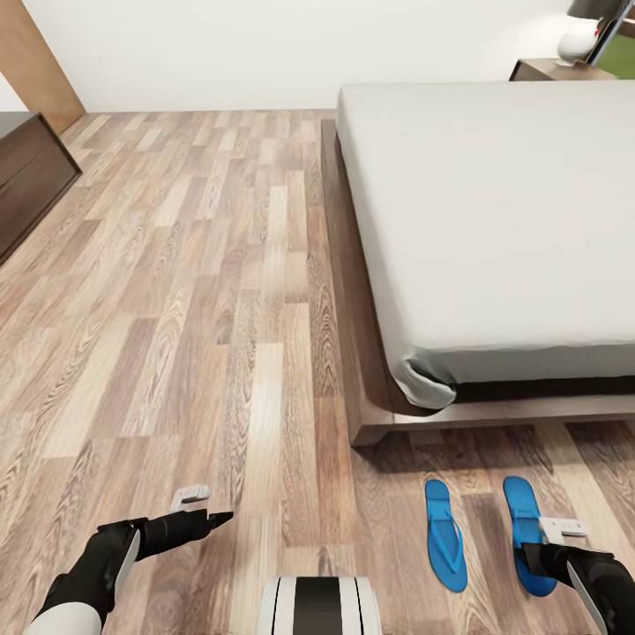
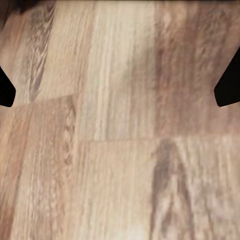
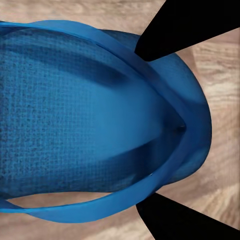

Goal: In the bedroom, move the book from the bed onto either nightstand, and place the two sandals side by side next to the bed.

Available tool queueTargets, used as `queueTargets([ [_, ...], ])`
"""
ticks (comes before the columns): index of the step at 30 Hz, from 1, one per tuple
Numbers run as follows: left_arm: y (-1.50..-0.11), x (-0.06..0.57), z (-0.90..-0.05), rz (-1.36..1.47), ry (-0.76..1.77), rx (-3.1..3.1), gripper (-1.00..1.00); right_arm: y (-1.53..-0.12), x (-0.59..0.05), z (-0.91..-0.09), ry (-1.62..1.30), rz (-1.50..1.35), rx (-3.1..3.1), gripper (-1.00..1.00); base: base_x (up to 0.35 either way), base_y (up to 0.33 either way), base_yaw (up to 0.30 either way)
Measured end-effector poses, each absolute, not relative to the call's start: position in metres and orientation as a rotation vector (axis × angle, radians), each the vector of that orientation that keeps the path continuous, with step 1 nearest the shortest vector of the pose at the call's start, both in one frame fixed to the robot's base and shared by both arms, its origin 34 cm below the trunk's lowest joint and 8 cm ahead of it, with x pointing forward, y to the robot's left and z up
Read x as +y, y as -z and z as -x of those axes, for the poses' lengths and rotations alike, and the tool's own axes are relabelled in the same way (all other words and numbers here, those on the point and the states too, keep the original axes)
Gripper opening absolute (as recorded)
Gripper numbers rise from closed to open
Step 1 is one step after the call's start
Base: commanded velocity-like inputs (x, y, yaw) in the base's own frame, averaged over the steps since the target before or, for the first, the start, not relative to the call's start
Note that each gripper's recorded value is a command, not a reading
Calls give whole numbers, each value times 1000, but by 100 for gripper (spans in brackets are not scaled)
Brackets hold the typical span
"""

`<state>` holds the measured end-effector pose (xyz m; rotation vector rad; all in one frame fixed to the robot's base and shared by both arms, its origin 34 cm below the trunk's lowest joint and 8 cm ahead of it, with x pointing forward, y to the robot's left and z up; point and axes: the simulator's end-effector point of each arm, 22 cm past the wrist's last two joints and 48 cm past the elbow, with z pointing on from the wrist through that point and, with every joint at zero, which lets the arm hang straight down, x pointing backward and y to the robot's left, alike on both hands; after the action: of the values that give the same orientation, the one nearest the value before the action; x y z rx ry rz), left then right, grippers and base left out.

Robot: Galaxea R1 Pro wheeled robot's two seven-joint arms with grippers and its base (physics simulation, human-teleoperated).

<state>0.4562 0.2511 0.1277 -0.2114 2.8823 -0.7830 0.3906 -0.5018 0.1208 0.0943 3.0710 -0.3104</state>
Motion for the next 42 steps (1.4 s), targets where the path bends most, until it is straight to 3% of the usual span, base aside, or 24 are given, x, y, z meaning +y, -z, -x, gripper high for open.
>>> queueTargets([
  [10, -114, 248, -442, 231, 815, 2911, 100, -107, -502, -375, 316, -89, 3112, -100, 0, 0, 0],
  [21, -212, 190, -499, 202, 1457, 2529, 100, -94, -502, -357, 323, -82, 3156, -100, 0, 0, 0],
  [42, -189, 190, -484, 240, 1472, 2572, 100, -77, -500, -334, 327, -74, 3212, -100, 18, 13, 0],
])
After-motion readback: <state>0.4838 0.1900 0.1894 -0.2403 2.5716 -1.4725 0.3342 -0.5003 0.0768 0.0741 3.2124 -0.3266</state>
